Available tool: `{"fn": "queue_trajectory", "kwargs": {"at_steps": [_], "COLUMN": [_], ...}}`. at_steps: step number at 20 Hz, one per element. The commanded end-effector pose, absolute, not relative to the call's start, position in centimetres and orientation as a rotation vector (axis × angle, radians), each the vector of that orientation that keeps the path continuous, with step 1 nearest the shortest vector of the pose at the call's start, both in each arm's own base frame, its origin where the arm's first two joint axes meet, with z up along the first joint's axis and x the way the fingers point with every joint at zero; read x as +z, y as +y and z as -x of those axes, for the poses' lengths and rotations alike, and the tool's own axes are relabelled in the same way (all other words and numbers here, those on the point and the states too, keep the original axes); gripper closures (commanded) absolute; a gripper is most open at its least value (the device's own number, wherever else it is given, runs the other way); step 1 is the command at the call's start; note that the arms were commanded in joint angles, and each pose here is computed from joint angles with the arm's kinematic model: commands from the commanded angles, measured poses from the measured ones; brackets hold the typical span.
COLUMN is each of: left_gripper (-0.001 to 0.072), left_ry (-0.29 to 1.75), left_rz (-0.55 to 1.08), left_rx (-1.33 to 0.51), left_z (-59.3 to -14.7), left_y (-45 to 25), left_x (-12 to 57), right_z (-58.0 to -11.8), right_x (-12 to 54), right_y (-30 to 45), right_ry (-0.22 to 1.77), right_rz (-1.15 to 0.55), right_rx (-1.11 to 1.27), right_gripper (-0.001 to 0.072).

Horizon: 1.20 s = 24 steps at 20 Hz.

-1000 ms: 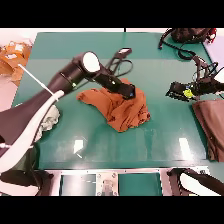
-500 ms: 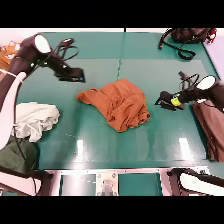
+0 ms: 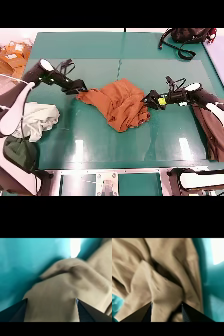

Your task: Fold the shirts.

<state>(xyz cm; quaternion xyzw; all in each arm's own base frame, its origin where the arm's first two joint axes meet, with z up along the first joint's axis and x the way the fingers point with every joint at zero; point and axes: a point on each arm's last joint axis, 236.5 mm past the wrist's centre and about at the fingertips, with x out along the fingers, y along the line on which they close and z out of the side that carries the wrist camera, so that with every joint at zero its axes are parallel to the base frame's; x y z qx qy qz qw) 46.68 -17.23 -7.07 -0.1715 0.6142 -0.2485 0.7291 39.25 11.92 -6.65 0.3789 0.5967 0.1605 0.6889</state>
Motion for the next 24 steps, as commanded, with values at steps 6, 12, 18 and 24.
{"fn": "queue_trajectory", "kwargs": {"at_steps": [6, 12, 18, 24], "left_gripper": [0.0686, 0.0686, 0.0686, 0.0686], "left_ry": [1.394, 1.207, 0.712, 0.245], "left_rz": [0.322, 0.142, 0.070, -0.046], "left_rx": [-0.768, -0.701, -0.687, -0.666], "left_z": [-44.4, -46.1, -40.3, -27.1], "left_y": [-20.5, -18.2, -17.4, -15.4], "left_x": [-6.2, 4.7, 28.1, 45.0], "right_z": [-39.6, -42.1, -39.0, -26.9], "right_x": [-5.2, 6.8, 30.3, 48.5], "right_y": [15.2, 13.0, 10.5, 10.8], "right_ry": [1.293, 1.110, 0.599, 0.130], "right_rz": [-0.791, -0.713, -0.481, -0.258], "right_rx": [0.567, 0.709, 0.691, 0.604], "right_gripper": [0.0691, 0.0694, 0.0694, 0.0694]}}
